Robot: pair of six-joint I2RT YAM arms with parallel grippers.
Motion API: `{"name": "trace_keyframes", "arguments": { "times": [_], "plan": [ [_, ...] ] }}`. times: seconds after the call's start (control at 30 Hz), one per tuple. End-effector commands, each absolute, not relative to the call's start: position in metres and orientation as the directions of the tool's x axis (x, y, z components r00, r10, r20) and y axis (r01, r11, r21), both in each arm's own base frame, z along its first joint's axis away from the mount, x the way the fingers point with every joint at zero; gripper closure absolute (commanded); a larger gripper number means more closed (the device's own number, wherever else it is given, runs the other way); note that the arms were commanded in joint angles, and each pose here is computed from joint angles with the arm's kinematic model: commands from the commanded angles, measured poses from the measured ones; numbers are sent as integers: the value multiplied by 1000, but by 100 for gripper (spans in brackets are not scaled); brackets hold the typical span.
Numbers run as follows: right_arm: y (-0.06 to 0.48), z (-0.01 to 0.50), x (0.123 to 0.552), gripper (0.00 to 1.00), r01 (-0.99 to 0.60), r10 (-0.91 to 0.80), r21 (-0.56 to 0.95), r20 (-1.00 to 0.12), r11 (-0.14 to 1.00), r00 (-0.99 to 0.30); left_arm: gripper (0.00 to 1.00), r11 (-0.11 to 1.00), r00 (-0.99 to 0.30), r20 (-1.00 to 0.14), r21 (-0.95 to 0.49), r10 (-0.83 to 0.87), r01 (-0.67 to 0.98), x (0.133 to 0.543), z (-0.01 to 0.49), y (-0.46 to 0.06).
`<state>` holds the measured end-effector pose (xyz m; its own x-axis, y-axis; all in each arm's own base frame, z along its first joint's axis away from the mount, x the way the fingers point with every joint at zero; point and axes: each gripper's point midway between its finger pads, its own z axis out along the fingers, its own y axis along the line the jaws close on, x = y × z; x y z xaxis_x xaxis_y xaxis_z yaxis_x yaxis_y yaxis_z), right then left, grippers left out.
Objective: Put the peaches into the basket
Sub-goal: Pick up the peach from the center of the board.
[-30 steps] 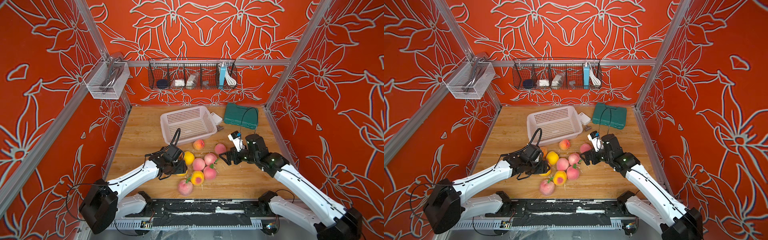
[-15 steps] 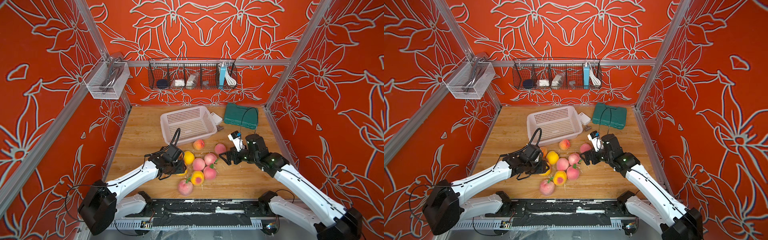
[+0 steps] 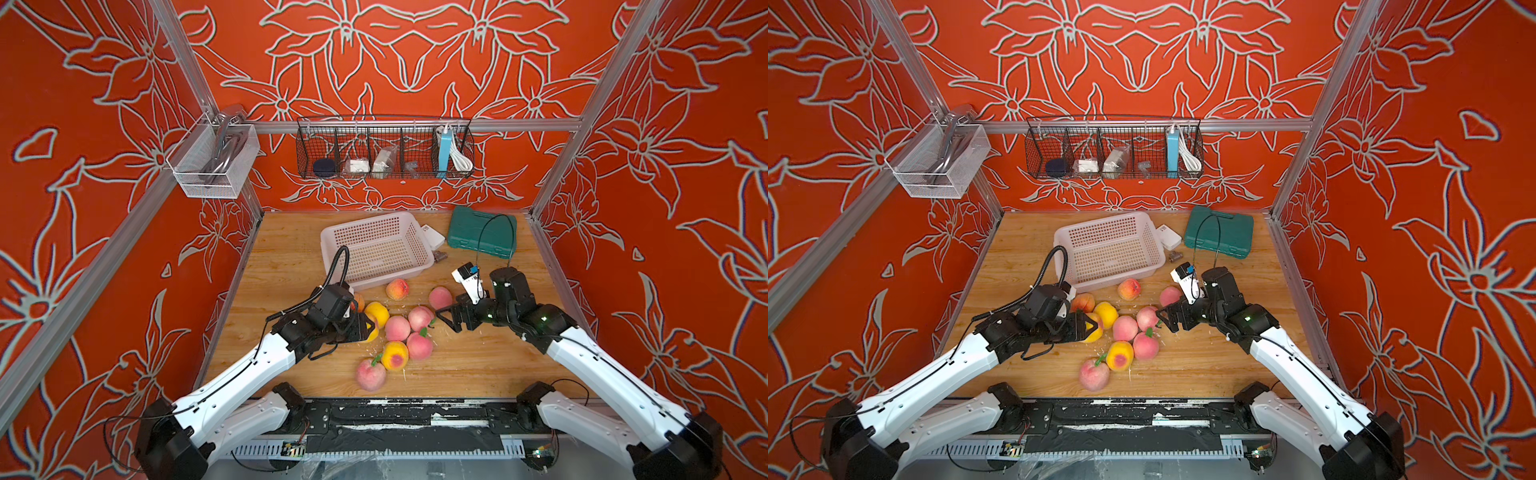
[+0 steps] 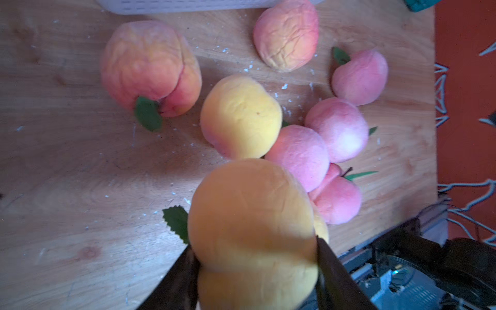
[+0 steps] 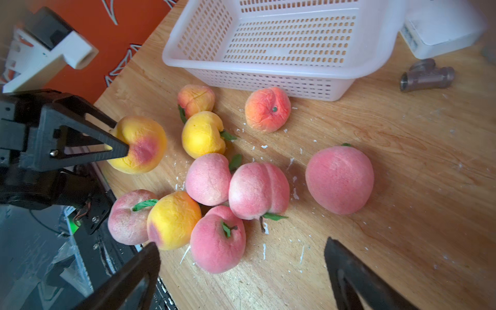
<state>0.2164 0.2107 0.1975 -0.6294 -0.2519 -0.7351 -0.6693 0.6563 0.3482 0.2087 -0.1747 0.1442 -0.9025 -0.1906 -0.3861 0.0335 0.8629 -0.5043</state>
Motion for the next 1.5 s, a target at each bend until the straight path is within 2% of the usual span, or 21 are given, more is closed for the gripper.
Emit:
{"name": "trace_keyframes", "arguments": {
  "times": [0.0, 0.13, 0.23, 0.43, 0.63, 1.0, 1.47],
  "plan": [
    [227, 239, 208, 1, -775, -219, 334, -832, 537, -510, 49, 792, -890, -398, -607, -224, 72, 216, 175, -195],
    [235, 257, 200, 1, -828, -195, 327, -870, 456, -452, 49, 726, -884, -401, -679, -241, 110, 224, 201, -212],
    [243, 270, 193, 1, -857, -167, 345, -887, 383, -431, 49, 621, -887, -370, -773, -275, 131, 229, 218, -227],
    [251, 274, 190, 1, -883, -187, 302, -904, 359, -385, 49, 492, -901, -321, -858, -292, 146, 232, 237, -244],
    [267, 268, 186, 1, -908, -265, 222, -907, 355, -326, 50, 450, -921, -267, -885, -285, 118, 235, 231, -253],
    [296, 247, 193, 3, -920, -376, 141, -882, 367, -285, 52, 416, -928, -253, -901, -274, 123, 232, 235, -257],
    [312, 244, 209, 8, -911, -360, 140, -887, 388, -290, 53, 403, -934, -247, -906, -260, 127, 229, 233, -259]
  ]
}}
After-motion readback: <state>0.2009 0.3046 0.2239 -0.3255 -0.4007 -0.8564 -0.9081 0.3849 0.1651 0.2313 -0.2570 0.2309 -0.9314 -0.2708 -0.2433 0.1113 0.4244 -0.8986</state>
